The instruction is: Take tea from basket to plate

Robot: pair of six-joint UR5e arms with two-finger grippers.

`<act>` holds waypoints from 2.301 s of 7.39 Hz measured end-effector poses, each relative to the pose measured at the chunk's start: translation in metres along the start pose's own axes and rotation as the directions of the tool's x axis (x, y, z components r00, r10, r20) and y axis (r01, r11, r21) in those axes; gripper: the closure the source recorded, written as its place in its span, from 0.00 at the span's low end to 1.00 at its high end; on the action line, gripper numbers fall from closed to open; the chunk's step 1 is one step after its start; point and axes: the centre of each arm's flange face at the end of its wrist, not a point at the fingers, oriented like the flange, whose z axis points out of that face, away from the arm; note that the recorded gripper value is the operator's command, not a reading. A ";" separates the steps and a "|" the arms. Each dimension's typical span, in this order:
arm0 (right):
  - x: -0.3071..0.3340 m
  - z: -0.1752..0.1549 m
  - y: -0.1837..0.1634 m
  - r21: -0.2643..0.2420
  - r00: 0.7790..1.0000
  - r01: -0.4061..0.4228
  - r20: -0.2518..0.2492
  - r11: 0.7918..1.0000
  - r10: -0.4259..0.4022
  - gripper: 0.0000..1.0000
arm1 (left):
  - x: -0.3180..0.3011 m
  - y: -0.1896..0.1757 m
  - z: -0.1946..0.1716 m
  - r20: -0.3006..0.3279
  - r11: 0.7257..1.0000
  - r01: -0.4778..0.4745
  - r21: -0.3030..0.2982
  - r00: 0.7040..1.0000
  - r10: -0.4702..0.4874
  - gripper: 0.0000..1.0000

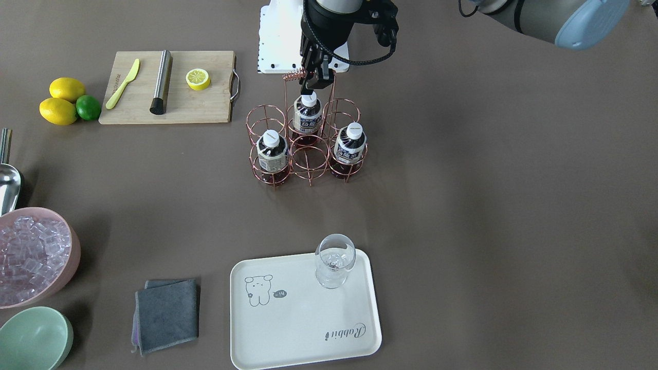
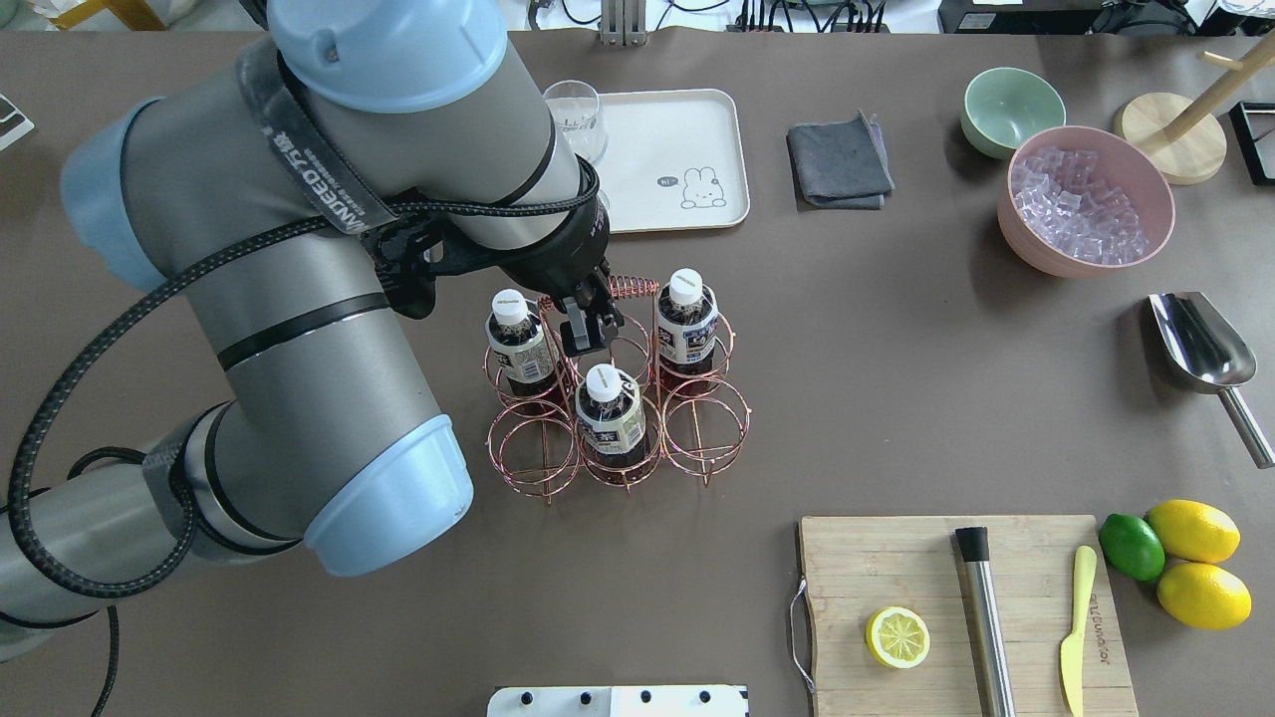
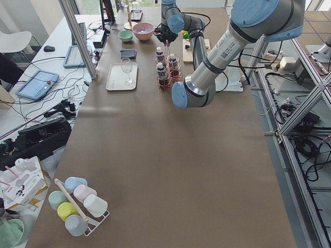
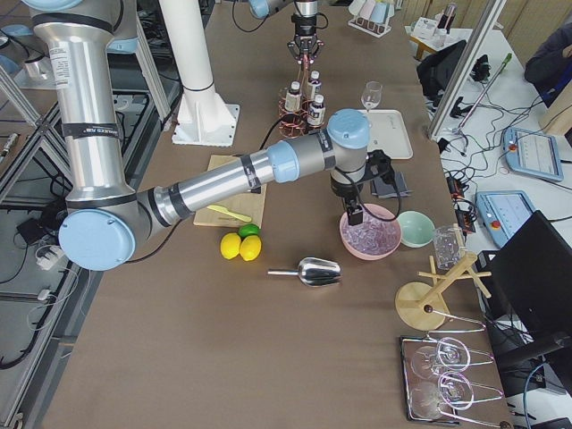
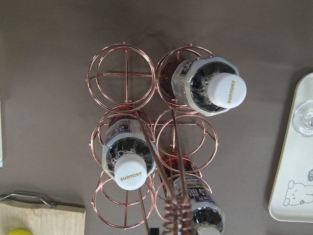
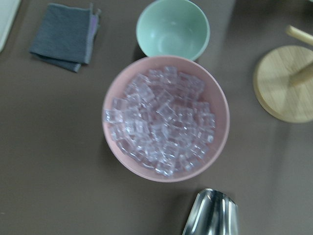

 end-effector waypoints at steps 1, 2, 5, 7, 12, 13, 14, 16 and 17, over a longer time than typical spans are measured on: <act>-0.042 -0.010 -0.029 0.042 0.995 0.088 0.041 0.995 -0.090 0.01 | 0.000 0.000 0.000 0.000 1.000 0.001 0.002 1.000 -0.001 1.00; -0.085 -0.014 -0.049 0.082 0.983 0.164 0.074 0.983 -0.170 0.01 | 0.000 0.000 0.000 0.000 1.000 0.001 0.003 1.000 -0.001 1.00; -0.201 0.004 -0.073 0.270 0.898 0.362 0.157 0.892 -0.412 0.01 | -0.001 0.000 0.000 0.001 1.000 0.001 0.004 1.000 -0.001 1.00; -0.287 0.029 -0.094 0.388 0.837 0.433 0.162 0.814 -0.522 0.01 | -0.001 0.000 0.001 0.001 1.000 0.001 0.004 1.000 -0.001 1.00; -0.453 0.109 -0.060 0.501 0.759 0.479 0.177 0.721 -0.627 0.08 | 0.000 -0.001 0.002 0.001 1.000 0.002 0.007 1.000 -0.002 1.00; -0.461 0.119 -0.055 0.501 0.759 0.479 0.176 0.721 -0.627 0.09 | 0.000 -0.001 0.001 0.001 1.000 0.002 0.006 1.000 -0.002 1.00; -0.467 0.126 -0.051 0.499 0.759 0.480 0.175 0.721 -0.627 0.09 | -0.001 -0.001 0.001 0.001 1.000 0.001 0.004 1.000 -0.001 1.00; -0.471 0.133 -0.046 0.496 0.759 0.483 0.175 0.722 -0.628 0.14 | -0.001 -0.001 0.000 0.002 1.000 0.002 0.003 1.000 -0.002 1.00; -0.472 0.134 -0.045 0.495 0.757 0.484 0.176 0.721 -0.629 0.17 | -0.001 -0.001 0.000 0.002 1.000 0.002 0.003 1.000 -0.002 1.00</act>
